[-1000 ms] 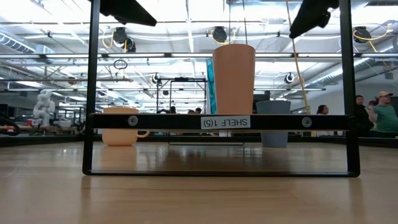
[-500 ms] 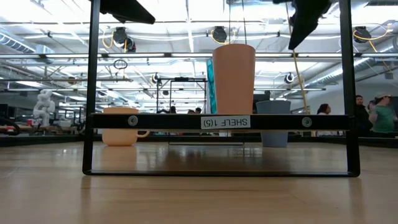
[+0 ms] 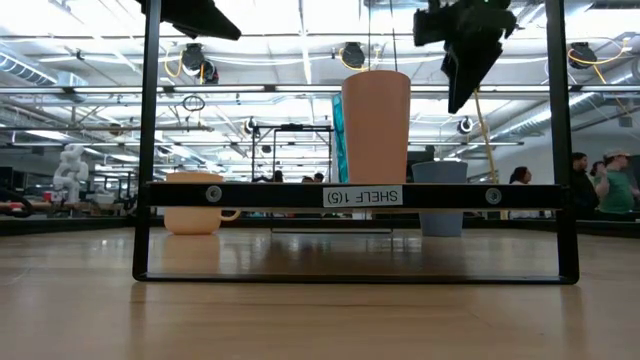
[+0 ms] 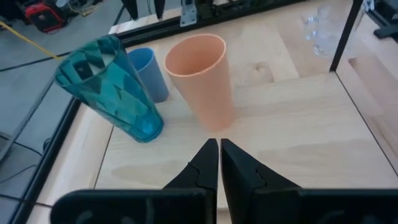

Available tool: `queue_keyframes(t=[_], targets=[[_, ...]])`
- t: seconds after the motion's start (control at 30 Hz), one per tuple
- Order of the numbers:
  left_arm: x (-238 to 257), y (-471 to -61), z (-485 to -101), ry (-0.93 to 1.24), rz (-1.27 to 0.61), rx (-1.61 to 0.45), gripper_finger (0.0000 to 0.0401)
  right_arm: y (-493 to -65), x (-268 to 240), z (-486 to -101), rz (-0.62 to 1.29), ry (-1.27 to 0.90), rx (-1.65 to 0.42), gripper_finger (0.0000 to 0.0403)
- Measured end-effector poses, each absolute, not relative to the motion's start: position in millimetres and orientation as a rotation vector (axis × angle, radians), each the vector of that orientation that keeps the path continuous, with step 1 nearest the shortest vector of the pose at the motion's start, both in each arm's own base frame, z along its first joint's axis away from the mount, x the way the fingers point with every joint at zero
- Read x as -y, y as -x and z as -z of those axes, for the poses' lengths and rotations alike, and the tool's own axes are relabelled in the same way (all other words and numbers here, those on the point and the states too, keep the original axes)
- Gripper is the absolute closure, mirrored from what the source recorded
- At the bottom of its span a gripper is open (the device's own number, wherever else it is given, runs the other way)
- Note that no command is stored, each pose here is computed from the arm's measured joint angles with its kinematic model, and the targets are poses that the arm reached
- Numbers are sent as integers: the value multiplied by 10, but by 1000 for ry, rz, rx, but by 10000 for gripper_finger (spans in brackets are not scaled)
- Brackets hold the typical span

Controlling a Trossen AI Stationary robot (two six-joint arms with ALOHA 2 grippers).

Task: Stack small to large cups/mugs on shelf
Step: Put the blue cup on the shelf

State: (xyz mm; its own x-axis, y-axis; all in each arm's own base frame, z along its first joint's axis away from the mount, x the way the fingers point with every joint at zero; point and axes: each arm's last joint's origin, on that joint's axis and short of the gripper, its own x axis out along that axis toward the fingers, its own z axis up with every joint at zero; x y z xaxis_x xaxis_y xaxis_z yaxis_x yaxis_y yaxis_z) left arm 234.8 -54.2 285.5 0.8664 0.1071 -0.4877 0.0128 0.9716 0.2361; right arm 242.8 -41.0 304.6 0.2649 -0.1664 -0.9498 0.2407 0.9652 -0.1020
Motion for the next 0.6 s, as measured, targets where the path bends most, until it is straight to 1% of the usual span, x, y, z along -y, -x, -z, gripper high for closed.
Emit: queue_keyframes(t=[0.6], targets=[[527,-2306,-2855,-226,-62,-544,380,-2461,427,-3033,267,-52,-1263,204]])
